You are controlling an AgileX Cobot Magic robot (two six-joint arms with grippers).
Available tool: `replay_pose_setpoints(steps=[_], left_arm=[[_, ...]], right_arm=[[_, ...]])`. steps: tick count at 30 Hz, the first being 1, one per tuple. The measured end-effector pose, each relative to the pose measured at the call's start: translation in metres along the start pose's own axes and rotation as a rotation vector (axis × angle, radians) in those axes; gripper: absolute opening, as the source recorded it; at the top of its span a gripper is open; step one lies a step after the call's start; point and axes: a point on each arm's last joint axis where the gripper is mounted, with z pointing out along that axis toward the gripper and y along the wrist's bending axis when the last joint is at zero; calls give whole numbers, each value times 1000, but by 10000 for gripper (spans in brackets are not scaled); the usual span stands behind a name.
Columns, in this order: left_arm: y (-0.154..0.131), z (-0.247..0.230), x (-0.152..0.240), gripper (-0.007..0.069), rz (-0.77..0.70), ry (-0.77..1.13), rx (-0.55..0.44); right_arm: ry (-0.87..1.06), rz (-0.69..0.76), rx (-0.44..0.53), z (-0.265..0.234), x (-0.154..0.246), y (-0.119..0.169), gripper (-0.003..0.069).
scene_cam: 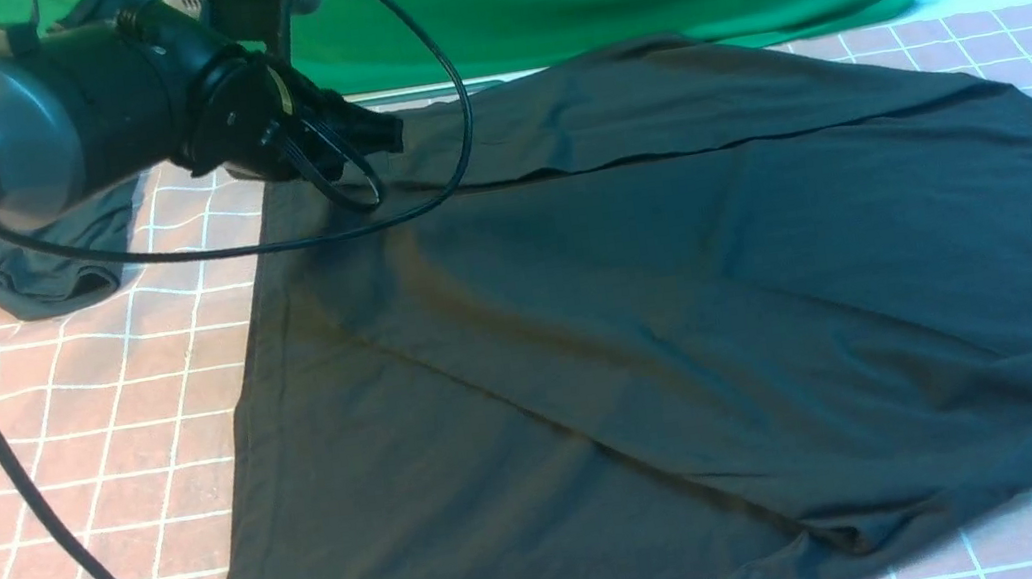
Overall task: Fold a long-sleeved shirt over a pink coffee tablecloth.
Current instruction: 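Fold the left side of the black T-shirt inward over its body, then grab the top left corner of the dark shirt with the left gripper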
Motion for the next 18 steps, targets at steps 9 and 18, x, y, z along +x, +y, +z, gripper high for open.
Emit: replay_pose_setpoints(steps=[9,18], left_arm=[[-7,-25,7,328,-187,325,82],[-105,-91,49,16,-112,561,565]], right_arm=[[53,4,-1,0,5,0,122],[189,8,148,9,13,-14,47]])
